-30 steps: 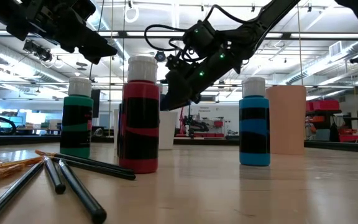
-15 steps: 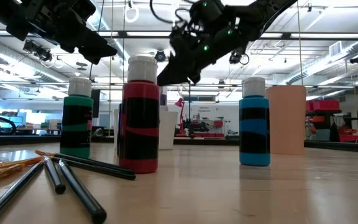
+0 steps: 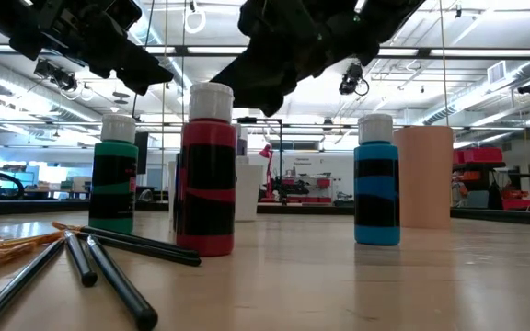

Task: Pick & Place Paint Supplies
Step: Put the black paint bottle into the white bin

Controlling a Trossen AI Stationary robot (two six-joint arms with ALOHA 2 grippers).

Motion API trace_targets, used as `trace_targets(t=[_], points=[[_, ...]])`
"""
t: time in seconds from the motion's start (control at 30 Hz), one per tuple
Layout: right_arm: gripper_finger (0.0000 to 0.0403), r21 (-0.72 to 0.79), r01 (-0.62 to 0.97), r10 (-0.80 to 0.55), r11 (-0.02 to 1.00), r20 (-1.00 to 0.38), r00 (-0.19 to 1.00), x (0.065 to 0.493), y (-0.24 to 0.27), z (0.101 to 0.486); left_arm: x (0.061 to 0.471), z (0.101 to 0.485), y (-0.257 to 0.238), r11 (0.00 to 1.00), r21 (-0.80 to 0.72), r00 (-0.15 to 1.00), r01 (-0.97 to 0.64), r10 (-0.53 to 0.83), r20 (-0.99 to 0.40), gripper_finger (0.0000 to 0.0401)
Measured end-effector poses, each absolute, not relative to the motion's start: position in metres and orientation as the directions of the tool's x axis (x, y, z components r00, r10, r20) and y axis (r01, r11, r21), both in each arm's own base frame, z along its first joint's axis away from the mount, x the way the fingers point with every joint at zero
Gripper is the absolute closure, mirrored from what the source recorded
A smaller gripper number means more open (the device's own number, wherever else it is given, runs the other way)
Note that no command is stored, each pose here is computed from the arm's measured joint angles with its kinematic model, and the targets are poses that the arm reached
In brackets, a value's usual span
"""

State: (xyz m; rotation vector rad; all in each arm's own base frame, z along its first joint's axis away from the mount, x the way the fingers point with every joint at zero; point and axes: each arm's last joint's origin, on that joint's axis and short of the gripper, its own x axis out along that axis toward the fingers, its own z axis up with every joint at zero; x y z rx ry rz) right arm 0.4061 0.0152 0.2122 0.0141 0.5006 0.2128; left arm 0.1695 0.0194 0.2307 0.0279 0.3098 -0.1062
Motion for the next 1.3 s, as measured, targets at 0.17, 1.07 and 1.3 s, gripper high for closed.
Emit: trace_targets(t=[0.17, 1.07, 1.3], points=[[0.0183, 0.065, -0.168, 0.178, 0.984, -0.483, 0.857, 0.411, 0.030, 0.201, 0.170, 0.231, 0.019, 0.994, 0.008, 0.947, 0.107, -0.099, -0.306, 0.0210], [0.0226, 0.091, -0.143, 0.169, 0.986, -0.499, 0.850, 0.426, 0.032, 0.157, 0.170, 0.231, 0.019, 0.994, 0.008, 0.947, 0.108, -0.100, -0.306, 0.0210], [0.0290, 0.056, -0.110, 0.123, 0.992, -0.461, 0.879, 0.427, 0.030, 0.166, 0.170, 0.231, 0.019, 0.994, 0.008, 0.947, 0.107, -0.100, -0.306, 0.0210]])
